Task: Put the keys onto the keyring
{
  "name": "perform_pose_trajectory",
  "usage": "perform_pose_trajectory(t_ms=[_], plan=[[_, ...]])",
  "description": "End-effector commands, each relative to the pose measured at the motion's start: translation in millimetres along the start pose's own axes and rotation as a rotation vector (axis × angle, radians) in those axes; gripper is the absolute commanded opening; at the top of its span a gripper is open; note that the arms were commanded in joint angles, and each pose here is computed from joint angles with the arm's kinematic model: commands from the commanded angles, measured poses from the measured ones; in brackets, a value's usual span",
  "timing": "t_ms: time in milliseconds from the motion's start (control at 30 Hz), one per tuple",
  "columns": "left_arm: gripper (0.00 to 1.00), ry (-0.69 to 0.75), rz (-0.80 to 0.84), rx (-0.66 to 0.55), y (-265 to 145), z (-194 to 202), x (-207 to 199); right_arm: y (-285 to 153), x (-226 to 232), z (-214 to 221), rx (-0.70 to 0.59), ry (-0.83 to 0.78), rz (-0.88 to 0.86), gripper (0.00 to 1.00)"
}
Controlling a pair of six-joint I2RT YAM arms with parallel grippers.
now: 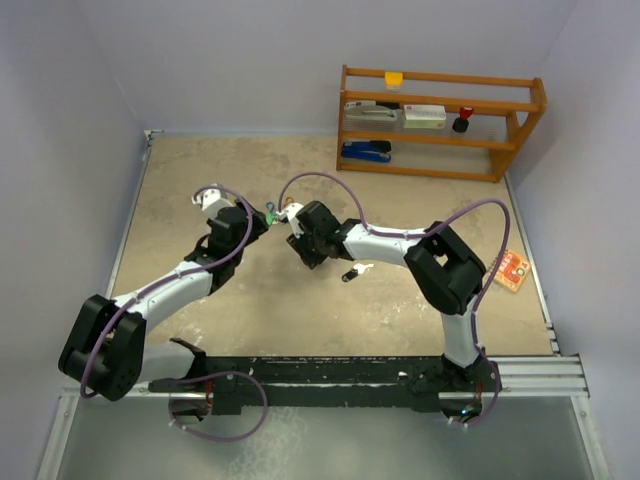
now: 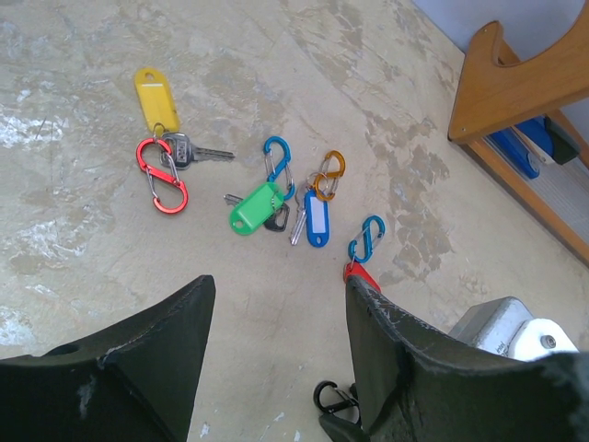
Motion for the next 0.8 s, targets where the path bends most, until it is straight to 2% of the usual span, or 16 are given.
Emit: perform_pose_trajectory(t_ms=[0, 400, 567, 767], plan=[[0.57, -0.031, 0.018, -0.033, -2, -10, -2, 3, -4, 0, 0.018, -0.028, 0.033, 0.37], [0.57, -0.038, 0.021, -0.032, -3, -9, -1, -1, -9, -3, 0.002, -0.020, 0.067, 0.12], [0.57, -0.042, 0.032, -0.028, -3, -8, -2, -4, -11, -5, -0.010, -0.007, 0.083, 0.07], [0.57, -0.020, 0.125, 0.007, -1, -4, -21, -23, -19, -17, -0.116, 0.087, 0.141, 0.00]])
Point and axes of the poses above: each gripper's point midway between its finger pads, its own y axis out along the fingers, its own x axis along the line the jaws close on, z = x × y, the point moved 1 cm from there along -y, back along the fingers, and after that the axes turned 9 degrees about y, right-handed, at the moved point
